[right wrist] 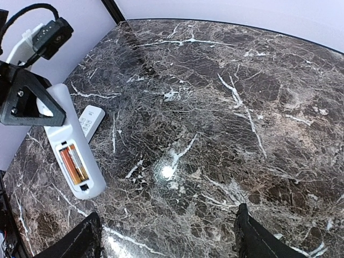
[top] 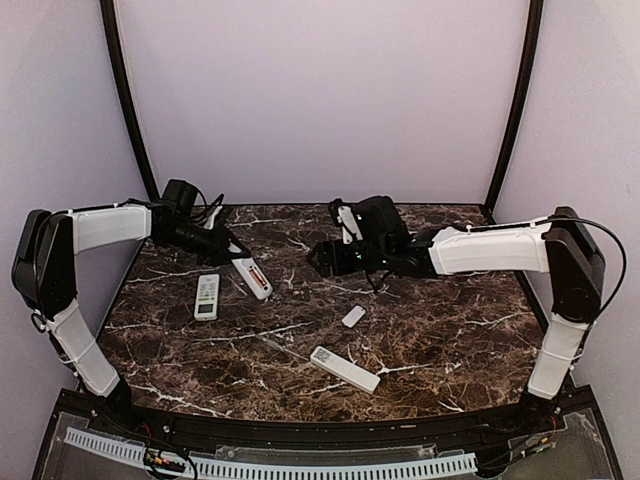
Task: Unload the batteries from the remote control
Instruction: Remove the battery cover from the remote control, then pick up the screwdriver from the center of the board.
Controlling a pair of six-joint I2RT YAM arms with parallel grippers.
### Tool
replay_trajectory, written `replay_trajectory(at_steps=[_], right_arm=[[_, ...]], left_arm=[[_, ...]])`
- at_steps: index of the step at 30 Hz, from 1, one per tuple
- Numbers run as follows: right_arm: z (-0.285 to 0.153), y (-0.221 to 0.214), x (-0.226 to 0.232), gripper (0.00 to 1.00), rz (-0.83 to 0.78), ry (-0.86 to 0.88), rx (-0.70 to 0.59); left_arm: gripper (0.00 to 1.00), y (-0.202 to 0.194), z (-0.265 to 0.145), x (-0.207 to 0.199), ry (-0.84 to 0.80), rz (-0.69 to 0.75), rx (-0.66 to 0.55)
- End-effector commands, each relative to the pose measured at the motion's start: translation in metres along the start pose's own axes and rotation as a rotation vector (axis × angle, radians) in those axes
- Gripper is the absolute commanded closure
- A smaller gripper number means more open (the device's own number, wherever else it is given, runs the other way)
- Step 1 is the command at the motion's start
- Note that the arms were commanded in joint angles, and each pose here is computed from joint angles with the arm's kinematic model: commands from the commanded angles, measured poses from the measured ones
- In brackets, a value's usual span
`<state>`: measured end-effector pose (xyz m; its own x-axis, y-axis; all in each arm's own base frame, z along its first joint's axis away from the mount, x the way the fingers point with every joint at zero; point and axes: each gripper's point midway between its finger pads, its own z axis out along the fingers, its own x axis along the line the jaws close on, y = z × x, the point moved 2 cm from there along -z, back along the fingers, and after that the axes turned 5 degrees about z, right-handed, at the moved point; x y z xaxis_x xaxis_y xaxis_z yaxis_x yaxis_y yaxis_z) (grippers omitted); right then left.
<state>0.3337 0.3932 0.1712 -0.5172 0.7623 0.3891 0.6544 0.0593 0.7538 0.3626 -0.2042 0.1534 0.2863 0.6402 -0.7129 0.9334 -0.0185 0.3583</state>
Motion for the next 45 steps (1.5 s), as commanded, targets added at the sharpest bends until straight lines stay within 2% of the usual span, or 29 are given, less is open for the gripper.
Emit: replay_trajectory(at_steps=[1, 4, 10, 15, 19, 26, 32, 38, 45], right_arm=[[-0.022, 0.018, -0.005, 0.19, -0.032, 0.003, -0.041], [-0.027, 0.018, -0.005, 0.19, -0.048, 0.009, -0.036], [-0.025, 0.008, 0.006, 0.18, -0.075, 0.095, -0.002], [-0.014, -0.018, 0.028, 0.23, -0.124, 0.166, 0.079], [-0.007, -0.046, 0.050, 0.31, -0.176, 0.208, 0.159], [0.009, -0.088, 0.073, 0.38, -0.251, 0.211, 0.286], [0.026, -0.110, 0.085, 0.42, -0.319, 0.200, 0.351], [0.044, -0.127, 0.097, 0.46, -0.403, 0.164, 0.398], [0.059, -0.153, 0.110, 0.51, -0.476, 0.148, 0.454]], left_arm=[[1.00, 0.018, -0.034, -0.036, -0.110, 0.133, -0.082], [1.00, 0.009, -0.032, -0.045, -0.168, 0.161, -0.042], [1.00, 0.004, -0.024, -0.048, -0.138, 0.203, -0.005], [1.00, 0.013, -0.039, -0.040, -0.014, 0.235, -0.071], [1.00, 0.026, -0.061, -0.037, 0.006, 0.227, -0.167], [1.00, 0.045, -0.107, -0.026, 0.048, 0.203, -0.324], [1.00, 0.046, -0.113, -0.023, 0.064, 0.191, -0.339], [1.00, 0.046, -0.118, -0.011, 0.159, 0.174, -0.348], [1.00, 0.045, -0.118, -0.010, 0.168, 0.167, -0.351]])
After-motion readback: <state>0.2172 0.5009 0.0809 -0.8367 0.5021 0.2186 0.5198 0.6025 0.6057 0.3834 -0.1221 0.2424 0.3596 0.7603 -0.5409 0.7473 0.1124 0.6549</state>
